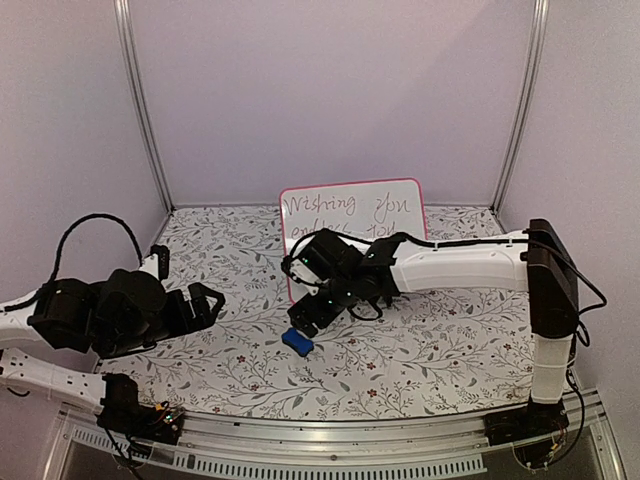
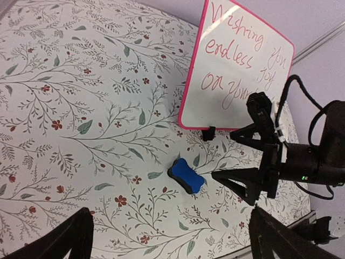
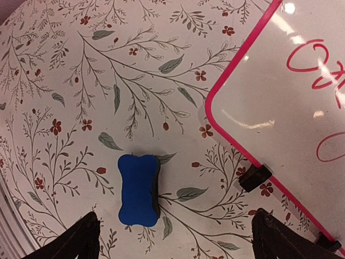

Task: Erase the whiteboard
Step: Pick up the whiteboard eraser from the center of the board.

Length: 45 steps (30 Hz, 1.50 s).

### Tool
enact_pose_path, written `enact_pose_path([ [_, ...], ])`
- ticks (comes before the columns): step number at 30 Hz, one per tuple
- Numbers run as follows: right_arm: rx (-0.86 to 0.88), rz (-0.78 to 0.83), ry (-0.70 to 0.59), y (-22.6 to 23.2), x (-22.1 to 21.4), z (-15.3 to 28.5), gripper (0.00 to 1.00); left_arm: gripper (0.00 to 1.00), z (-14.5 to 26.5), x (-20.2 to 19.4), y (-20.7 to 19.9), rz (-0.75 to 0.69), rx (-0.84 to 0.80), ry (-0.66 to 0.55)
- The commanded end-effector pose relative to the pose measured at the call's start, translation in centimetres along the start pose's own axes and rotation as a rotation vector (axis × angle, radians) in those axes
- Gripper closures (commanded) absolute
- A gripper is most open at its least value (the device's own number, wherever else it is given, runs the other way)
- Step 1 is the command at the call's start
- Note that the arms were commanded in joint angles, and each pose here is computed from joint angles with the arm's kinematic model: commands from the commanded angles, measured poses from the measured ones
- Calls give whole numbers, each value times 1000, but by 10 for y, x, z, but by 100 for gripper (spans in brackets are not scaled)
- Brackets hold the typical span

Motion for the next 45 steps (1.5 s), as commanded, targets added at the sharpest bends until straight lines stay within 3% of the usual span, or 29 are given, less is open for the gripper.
enact_pose_path([
  [1,27,64,62,10,-2,-16,5,0,2,8,2,-94,40,-42],
  [11,16,118,142,49,-8,-44,14,0,-14,27,5,-170,61,-80],
  [16,3,83,166,50,-16,-59,20,0,-27,32,-2,-222,-30,-53],
  [22,6,81,164,52,-13,-69,32,0,-39,37,-2,-290,-14,-41],
  [29,-10,78,167,45,-17,-78,44,0,-43,38,-4,-265,-52,-25],
  [45,-37,52,154,30,-19,-75,51,0,-35,43,0,-247,-61,-43],
])
Point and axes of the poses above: each gripper's point midway between its finger pads, its own z axis back along the fingers, its own y axis along the line the jaws close on, x = y × z, the point moved 3 cm from there along z, back along the fingers, and after that the axes turned 7 degrees about z, right-handed, at the moved point
